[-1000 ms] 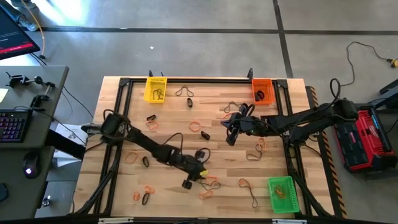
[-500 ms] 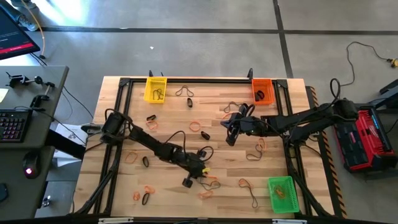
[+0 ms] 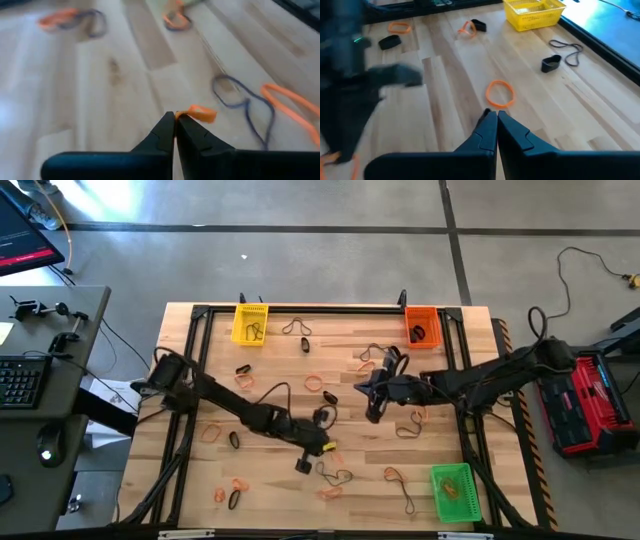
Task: Sort rubber bands into baskets
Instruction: Put the orange rubber band into the green bin
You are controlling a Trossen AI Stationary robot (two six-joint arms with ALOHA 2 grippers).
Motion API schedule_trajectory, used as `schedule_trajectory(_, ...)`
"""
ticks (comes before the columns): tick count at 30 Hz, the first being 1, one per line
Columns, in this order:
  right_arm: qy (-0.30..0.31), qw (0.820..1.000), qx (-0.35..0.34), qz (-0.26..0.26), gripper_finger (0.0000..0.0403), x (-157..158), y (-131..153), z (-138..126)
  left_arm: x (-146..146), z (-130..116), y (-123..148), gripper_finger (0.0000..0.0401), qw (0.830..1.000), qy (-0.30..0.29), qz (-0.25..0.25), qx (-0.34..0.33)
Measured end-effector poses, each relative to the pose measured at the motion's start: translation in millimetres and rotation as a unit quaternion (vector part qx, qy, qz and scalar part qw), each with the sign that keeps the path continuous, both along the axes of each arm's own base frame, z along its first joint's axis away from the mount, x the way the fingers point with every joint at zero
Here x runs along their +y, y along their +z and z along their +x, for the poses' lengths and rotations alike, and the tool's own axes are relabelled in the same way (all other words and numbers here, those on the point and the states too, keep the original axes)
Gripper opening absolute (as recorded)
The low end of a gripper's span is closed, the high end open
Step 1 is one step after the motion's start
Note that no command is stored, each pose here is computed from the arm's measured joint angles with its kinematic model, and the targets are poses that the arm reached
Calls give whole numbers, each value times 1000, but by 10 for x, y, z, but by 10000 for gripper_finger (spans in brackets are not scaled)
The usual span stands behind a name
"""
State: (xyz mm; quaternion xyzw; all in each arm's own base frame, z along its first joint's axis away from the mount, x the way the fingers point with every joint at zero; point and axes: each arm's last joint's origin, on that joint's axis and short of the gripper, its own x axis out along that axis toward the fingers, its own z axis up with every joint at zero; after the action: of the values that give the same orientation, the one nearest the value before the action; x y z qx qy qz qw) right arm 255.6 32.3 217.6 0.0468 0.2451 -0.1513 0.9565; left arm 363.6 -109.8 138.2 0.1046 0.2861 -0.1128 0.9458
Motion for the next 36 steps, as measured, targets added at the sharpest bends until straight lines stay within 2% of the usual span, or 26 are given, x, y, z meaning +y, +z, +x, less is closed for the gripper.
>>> schedule_trajectory(6,35,999,-2,3,17,187,-1,-23,202,-95,-25,1,993,58,-70,-71)
schedule_trajectory(12,71,997,18,7,63,432,-144,0,368,-180,-81,1,979,104,-137,-110)
schedule_trajectory(17,87,996,33,5,108,609,-342,65,433,-162,-71,1,976,117,-141,-114)
schedule_trajectory(21,89,995,32,-13,132,741,-469,101,501,-135,-37,1,969,134,-165,-128)
schedule_trajectory(24,91,995,23,-22,137,843,-531,112,543,-123,-20,1,963,145,-179,-136)
schedule_trajectory(30,74,996,6,-46,138,968,-626,123,564,-118,-11,1,961,158,-177,-144)
schedule_trajectory(36,19,996,12,-89,135,937,-738,140,551,-107,34,1,956,149,-195,-163)
